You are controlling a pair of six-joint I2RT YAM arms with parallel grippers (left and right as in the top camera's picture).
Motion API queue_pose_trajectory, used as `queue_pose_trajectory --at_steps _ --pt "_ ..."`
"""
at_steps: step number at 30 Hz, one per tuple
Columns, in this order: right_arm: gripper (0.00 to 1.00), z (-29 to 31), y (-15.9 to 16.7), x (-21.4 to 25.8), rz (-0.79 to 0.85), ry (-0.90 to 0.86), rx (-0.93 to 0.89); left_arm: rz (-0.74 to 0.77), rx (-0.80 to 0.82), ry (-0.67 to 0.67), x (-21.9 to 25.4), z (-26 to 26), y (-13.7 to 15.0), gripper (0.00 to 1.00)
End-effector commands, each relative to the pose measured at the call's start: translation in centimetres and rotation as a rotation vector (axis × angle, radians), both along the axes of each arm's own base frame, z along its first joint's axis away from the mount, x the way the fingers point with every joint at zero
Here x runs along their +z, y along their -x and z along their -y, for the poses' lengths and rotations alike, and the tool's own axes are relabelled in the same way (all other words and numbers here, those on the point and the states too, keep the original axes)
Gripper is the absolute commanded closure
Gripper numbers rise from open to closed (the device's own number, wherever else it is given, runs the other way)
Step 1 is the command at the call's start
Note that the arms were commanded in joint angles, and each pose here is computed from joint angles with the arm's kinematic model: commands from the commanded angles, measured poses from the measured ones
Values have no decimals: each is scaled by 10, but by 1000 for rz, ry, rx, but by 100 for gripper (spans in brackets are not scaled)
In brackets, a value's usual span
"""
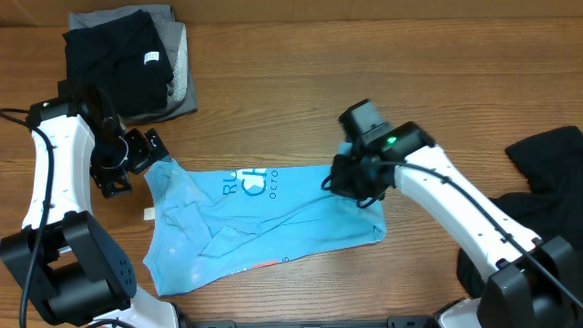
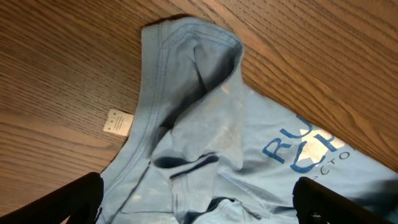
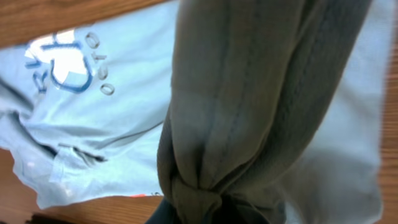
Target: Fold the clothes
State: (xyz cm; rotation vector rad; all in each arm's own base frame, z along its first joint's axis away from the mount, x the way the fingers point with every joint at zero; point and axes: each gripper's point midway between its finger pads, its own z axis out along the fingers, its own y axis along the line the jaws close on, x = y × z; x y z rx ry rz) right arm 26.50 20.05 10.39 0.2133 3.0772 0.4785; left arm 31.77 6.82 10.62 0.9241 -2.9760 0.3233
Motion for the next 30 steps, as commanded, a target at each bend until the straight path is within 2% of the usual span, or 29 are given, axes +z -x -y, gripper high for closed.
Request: queue_pose_trajectory --at_steps 1,5,7,8,9,10,11,17,22,25,30 --pt "93 -22 14 -7 -22 -24 6 5 -26 7 1 4 1 0" --pt "89 -41 19 -10 -3 -48 19 4 -27 7 1 4 2 0" --pt "80 -50 20 -8 8 -66 33 3 -26 7 1 4 2 0" --pt "71 -53 21 -8 12 -71 33 2 -26 8 1 5 2 0" --pt "42 -57 22 -7 13 -77 31 0 -26 9 1 5 2 0" --pt "28 -58 22 -7 17 -79 36 0 -26 9 1 5 2 0" --pt "22 -59 22 -7 19 -78 38 0 -26 9 1 5 2 0" --pt "20 -56 15 0 42 -80 55 -3 -27 10 1 5 3 0" --pt "20 -38 -11 14 83 -87 43 -3 -27 10 1 5 3 0" --pt "30 -26 -20 9 73 -78 1 -4 -27 10 1 5 3 0" --pt "34 -35 -8 -11 2 -72 30 -4 -27 10 1 5 3 0"
